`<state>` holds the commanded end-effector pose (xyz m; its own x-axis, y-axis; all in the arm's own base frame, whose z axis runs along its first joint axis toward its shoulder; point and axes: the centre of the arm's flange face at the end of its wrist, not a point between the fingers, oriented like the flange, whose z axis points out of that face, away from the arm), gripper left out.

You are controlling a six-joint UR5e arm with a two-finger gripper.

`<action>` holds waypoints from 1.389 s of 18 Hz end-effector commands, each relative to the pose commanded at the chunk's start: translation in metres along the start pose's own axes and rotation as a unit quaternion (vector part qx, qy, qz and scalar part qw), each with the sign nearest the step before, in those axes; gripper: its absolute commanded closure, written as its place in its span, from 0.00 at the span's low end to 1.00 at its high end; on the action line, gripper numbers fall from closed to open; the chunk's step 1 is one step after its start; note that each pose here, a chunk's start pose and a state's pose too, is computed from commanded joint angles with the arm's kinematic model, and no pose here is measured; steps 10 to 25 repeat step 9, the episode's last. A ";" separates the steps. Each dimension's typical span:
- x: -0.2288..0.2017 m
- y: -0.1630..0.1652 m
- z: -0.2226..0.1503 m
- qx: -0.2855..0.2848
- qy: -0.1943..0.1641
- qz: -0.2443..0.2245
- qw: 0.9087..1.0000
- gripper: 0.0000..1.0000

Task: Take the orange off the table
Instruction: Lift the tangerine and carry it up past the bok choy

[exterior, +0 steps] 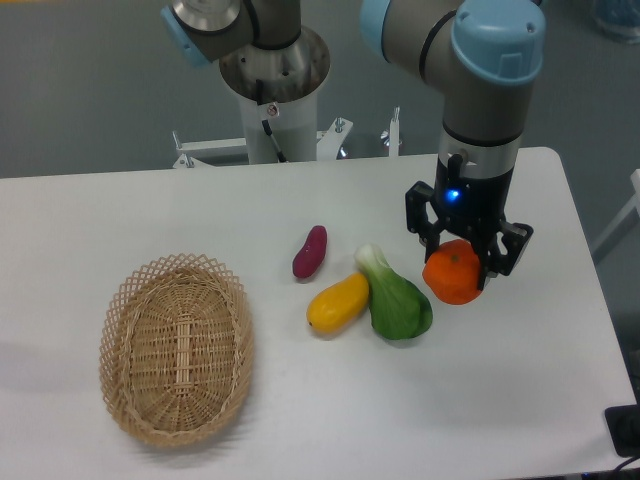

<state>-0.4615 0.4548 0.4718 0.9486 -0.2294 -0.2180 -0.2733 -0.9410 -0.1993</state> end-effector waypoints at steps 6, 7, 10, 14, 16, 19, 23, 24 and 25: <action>0.000 0.000 -0.001 0.000 -0.001 0.000 1.000 0.32; 0.000 0.000 -0.001 0.001 -0.001 0.000 1.000 0.32; -0.001 -0.001 -0.002 0.001 -0.002 0.000 1.000 0.32; -0.001 -0.001 -0.002 0.001 -0.002 0.000 1.000 0.32; -0.001 -0.001 -0.002 0.001 -0.002 0.000 1.000 0.32; -0.001 -0.001 -0.002 0.001 -0.002 0.000 1.000 0.32; -0.001 -0.001 -0.002 0.001 -0.002 0.000 1.000 0.32; -0.001 -0.001 -0.002 0.001 -0.002 0.000 1.000 0.32; -0.001 -0.001 -0.002 0.001 -0.002 0.000 1.000 0.32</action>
